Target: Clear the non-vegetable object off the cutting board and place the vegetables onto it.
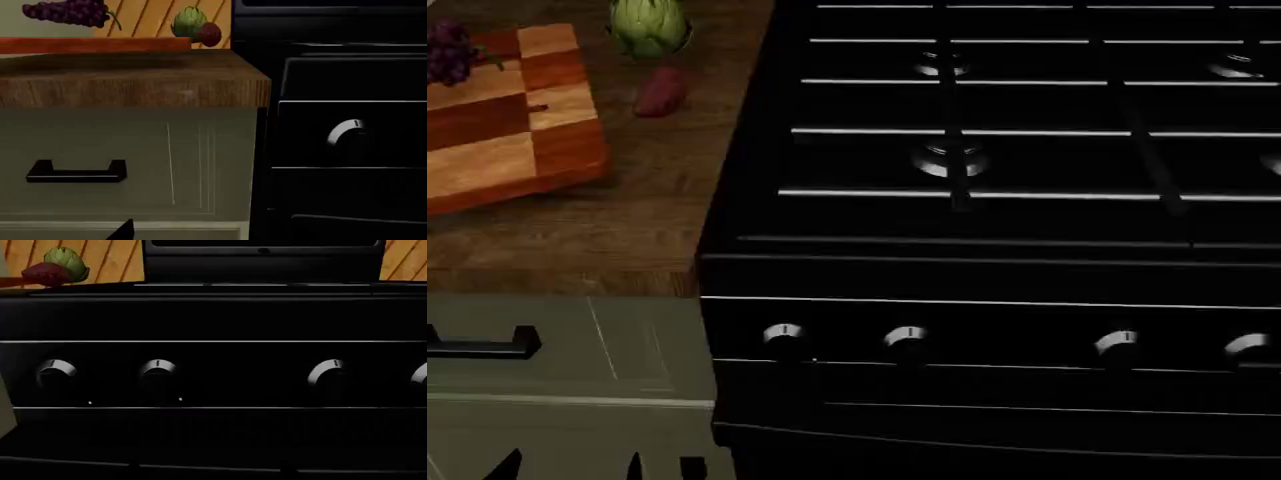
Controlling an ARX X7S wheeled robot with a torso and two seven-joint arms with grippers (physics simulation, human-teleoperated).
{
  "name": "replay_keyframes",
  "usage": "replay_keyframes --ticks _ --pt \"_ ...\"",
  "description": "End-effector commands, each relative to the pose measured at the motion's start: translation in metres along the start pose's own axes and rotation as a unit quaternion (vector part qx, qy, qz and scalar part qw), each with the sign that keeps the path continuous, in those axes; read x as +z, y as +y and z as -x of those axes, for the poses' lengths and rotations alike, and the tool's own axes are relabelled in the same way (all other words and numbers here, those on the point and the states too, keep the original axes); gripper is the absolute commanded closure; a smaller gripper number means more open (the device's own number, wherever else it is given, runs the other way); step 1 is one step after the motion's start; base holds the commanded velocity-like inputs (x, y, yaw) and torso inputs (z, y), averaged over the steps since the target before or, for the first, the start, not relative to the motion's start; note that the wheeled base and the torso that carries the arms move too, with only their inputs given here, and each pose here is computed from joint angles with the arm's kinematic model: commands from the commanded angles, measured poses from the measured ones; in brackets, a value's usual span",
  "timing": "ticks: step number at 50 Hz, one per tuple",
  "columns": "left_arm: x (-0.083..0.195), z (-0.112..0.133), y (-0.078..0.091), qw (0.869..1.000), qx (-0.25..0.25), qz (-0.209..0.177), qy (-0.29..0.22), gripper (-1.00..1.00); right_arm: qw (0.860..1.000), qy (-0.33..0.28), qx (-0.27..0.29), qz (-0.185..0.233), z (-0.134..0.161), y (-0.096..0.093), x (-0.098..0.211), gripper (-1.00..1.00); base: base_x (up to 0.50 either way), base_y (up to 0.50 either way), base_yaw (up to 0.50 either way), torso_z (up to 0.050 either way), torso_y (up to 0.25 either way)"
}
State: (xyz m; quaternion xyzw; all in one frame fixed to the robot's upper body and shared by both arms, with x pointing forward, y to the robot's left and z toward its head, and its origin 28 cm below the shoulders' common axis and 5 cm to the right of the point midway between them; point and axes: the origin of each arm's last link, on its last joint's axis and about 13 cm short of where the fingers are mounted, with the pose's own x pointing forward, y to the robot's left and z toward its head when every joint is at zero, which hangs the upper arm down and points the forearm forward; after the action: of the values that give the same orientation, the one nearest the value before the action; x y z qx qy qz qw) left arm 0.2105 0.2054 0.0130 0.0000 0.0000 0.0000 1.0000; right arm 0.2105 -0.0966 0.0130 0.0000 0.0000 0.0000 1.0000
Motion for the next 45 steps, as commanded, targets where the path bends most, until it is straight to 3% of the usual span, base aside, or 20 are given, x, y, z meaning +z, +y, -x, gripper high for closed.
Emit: replay_keyframes --ticks 1,14,22,23,45 --pt "-0.0009 -0.0007 0.0005 1.0 -0.003 0.0 0.0 -1.0 1.0 0.0 0.0 0.0 -0.0001 0.0008 0.0003 -1.0 0.0 0.0 0.0 0.0 0.0" --pt "-0.0008 0.0005 0.0004 1.0 0.008 -0.007 0.002 -1.0 0.999 0.019 -0.015 -0.033 -0.0015 -0.0031 -0.0041 -1.0 0.0 0.0 0.0 0.0 0.0" --pt "-0.0016 0.0011 0.0001 1.0 0.004 -0.007 0.01 -1.0 0.999 0.011 -0.023 -0.025 -0.0002 -0.0032 -0.0031 -1.0 0.0 0.0 0.0 0.0 0.0" --pt "-0.0017 0.001 0.0003 1.0 0.004 -0.006 0.01 -1.0 1.0 0.007 -0.022 -0.011 0.0004 -0.0018 -0.0024 -1.0 0.0 0.5 0.0 0.0 0.0" --pt "-0.0023 0.0005 -0.0003 1.0 -0.002 -0.013 0.015 -1.0 1.0 0.014 -0.02 -0.011 -0.0008 -0.0016 -0.0024 -1.0 0.0 0.47 0.0 0.0 0.0"
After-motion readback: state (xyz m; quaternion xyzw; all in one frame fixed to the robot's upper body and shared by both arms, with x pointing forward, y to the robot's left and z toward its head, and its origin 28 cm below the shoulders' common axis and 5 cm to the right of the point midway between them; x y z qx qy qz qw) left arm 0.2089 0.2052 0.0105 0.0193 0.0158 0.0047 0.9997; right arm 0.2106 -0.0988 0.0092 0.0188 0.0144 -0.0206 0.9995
